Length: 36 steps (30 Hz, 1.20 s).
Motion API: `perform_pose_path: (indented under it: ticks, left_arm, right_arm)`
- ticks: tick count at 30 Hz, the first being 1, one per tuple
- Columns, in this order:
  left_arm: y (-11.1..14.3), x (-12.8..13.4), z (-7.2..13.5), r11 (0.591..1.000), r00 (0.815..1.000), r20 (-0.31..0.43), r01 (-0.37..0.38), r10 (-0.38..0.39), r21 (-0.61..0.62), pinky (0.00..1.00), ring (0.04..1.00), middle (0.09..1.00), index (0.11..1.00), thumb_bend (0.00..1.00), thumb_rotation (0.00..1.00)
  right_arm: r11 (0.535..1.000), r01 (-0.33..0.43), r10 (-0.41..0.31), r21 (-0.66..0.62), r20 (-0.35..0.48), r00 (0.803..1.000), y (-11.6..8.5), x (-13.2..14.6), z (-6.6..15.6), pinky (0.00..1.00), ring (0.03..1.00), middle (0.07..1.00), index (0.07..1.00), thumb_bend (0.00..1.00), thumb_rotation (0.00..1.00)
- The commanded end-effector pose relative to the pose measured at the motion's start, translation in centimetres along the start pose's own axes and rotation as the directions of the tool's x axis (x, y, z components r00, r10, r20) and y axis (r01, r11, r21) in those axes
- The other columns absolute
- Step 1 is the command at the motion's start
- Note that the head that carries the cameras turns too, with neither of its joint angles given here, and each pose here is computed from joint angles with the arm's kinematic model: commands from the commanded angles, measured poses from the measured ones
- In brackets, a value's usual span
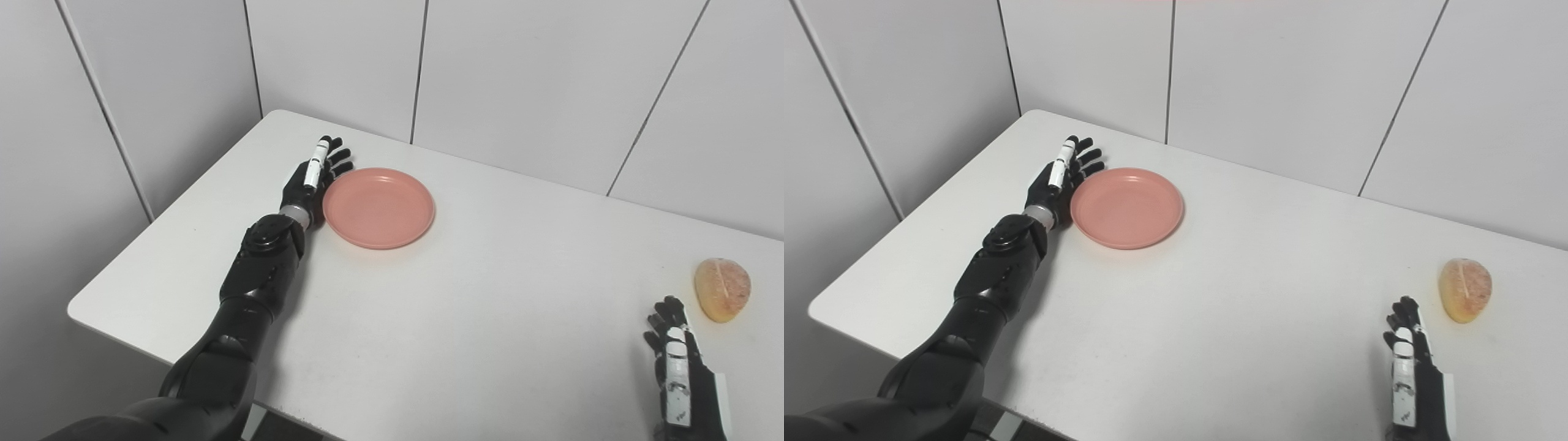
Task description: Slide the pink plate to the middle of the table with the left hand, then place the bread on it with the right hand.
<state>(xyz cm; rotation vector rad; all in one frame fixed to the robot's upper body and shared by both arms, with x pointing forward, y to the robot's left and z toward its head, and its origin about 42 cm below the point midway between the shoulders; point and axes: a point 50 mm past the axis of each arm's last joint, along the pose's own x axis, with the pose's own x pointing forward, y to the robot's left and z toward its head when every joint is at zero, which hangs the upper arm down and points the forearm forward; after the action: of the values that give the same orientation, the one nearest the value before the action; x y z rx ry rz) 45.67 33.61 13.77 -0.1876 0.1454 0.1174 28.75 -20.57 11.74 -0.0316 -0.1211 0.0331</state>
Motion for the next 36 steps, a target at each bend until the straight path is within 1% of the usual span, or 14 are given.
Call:
perform_pose_path:
  ticks: [1,5,7,14,16,17,19,22,29,34,36]
  left_arm:
    - [-2.1,0.1,-1.6,0.998,0.995,-0.083,0.060,-0.059,0.014,0.88,0.876,0.885,0.876,0.35,1.00]
    - [-3.6,-0.1,-2.1,0.993,0.990,-0.092,0.112,-0.110,0.022,0.88,0.876,0.882,0.871,0.38,1.00]
    - [-4.3,-0.4,-1.9,0.989,0.986,-0.087,0.143,-0.140,0.032,0.88,0.878,0.886,0.869,0.38,1.00]
    - [-6.6,-1.4,-1.3,0.977,0.974,-0.086,0.212,-0.209,0.033,0.88,0.878,0.881,0.870,0.37,1.00]
    - [-7.1,-1.7,-1.2,0.973,0.970,-0.086,0.231,-0.228,0.023,0.87,0.877,0.877,0.868,0.36,1.00]
    - [-7.9,-1.9,-1.2,0.968,0.964,-0.089,0.251,-0.249,0.008,0.87,0.877,0.877,0.868,0.36,1.00]
    - [-8.9,-2.3,-1.2,0.961,0.956,-0.095,0.278,-0.277,-0.008,0.88,0.884,0.886,0.873,0.37,1.00]
    - [-10.3,-3.0,-1.3,0.948,0.942,-0.109,0.319,-0.317,0.007,0.89,0.896,0.901,0.889,0.36,1.00]
    - [-13.5,-4.6,-1.7,0.926,0.919,-0.133,0.377,-0.372,0.020,0.91,0.907,0.912,0.902,0.33,1.00]
    - [-15.6,-5.6,-2.5,0.909,0.898,-0.150,0.417,-0.413,-0.004,0.91,0.911,0.913,0.901,0.32,1.00]
    - [-16.2,-6.0,-2.8,0.903,0.892,-0.150,0.430,-0.426,-0.007,0.91,0.913,0.915,0.905,0.31,1.00]
  right_arm:
    - [1.000,-0.006,0.006,-0.002,0.032,0.999,0.4,-0.2,0.6,0.92,0.928,0.929,0.925,0.14,1.00]
    - [1.000,0.013,-0.013,-0.014,0.013,1.000,0.8,-0.4,0.9,0.90,0.914,0.917,0.917,0.13,1.00]
    - [1.000,0.017,-0.017,-0.021,0.010,1.000,0.9,-0.3,1.0,0.90,0.910,0.914,0.914,0.12,1.00]
    - [0.999,0.011,-0.011,-0.040,0.009,1.000,1.3,-0.4,1.2,0.88,0.904,0.911,0.913,0.13,1.00]
    - [0.999,0.013,-0.013,-0.038,0.003,1.000,1.5,-0.4,1.2,0.88,0.903,0.910,0.911,0.14,1.00]
    - [0.999,0.017,-0.017,-0.034,0.001,1.000,1.7,-0.4,1.2,0.88,0.903,0.910,0.911,0.14,1.00]
    - [0.999,0.022,-0.022,-0.030,0.000,1.000,1.9,-0.3,1.1,0.87,0.892,0.899,0.899,0.15,0.96]
    - [0.999,0.020,-0.020,-0.029,0.001,1.000,2.3,-0.3,1.3,0.86,0.886,0.896,0.896,0.14,0.95]
    - [0.999,0.028,-0.028,-0.022,-0.010,1.000,3.0,-0.3,1.6,0.86,0.891,0.896,0.895,0.14,0.95]
    - [0.999,0.030,-0.030,-0.026,-0.005,1.000,3.4,-0.2,1.7,0.86,0.886,0.890,0.888,0.14,0.93]
    - [0.999,0.030,-0.030,-0.038,-0.006,1.000,3.5,-0.2,1.9,0.86,0.884,0.890,0.890,0.14,0.96]
